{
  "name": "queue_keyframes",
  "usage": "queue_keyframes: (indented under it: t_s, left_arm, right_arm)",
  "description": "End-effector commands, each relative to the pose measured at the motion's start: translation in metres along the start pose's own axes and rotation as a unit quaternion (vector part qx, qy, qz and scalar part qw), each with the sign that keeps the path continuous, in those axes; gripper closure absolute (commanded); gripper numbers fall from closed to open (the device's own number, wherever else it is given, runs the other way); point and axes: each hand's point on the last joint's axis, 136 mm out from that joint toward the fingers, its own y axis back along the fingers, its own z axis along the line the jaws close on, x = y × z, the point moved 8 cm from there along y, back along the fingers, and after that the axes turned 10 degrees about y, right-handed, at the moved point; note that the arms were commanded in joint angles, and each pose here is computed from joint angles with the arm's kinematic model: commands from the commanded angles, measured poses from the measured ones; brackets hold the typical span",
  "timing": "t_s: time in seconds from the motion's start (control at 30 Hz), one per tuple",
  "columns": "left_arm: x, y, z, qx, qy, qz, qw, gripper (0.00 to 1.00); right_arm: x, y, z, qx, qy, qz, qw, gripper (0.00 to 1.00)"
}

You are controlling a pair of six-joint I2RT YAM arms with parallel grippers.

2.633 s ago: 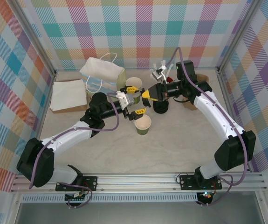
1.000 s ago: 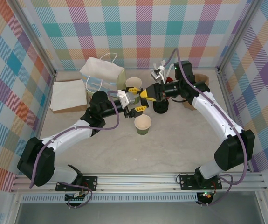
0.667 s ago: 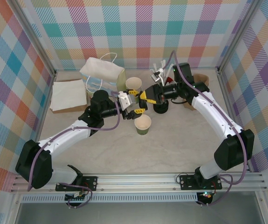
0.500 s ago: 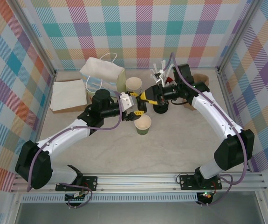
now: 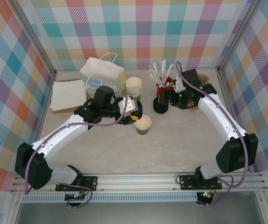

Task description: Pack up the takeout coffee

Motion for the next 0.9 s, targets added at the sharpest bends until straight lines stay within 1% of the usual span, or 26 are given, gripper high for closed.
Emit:
queue_keyframes:
  t_s: [0.0, 0.07, 0.2, 0.3, 0.53, 0.87]
  left_arm:
    - [0.01, -0.002, -0.006, 0.02, -0.004, 0.062, 0.998, 0.35]
    - [0.011, -0.004, -0.006, 0.024, -0.006, 0.083, 0.996, 0.36]
    - [0.011, -0.011, -0.009, 0.029, -0.017, 0.131, 0.991, 0.36]
    - [0.011, -0.019, -0.01, 0.037, -0.027, 0.156, 0.987, 0.37]
    - [0.014, -0.041, -0.013, 0.052, -0.05, 0.229, 0.971, 0.38]
    - [0.01, -0.061, -0.012, 0.06, -0.073, 0.263, 0.96, 0.39]
  right_arm:
    - [0.013, -0.003, -0.029, 0.112, -0.01, 0.02, 0.993, 0.24]
    - [0.019, -0.013, -0.038, 0.128, -0.013, 0.034, 0.991, 0.21]
    - [0.031, -0.033, -0.054, 0.162, -0.02, 0.056, 0.985, 0.11]
    - [0.038, -0.044, -0.064, 0.184, -0.023, 0.067, 0.98, 0.07]
    - [0.046, -0.053, -0.076, 0.212, -0.028, 0.081, 0.974, 0.04]
    - [0.051, -0.055, -0.083, 0.223, -0.033, 0.084, 0.971, 0.01]
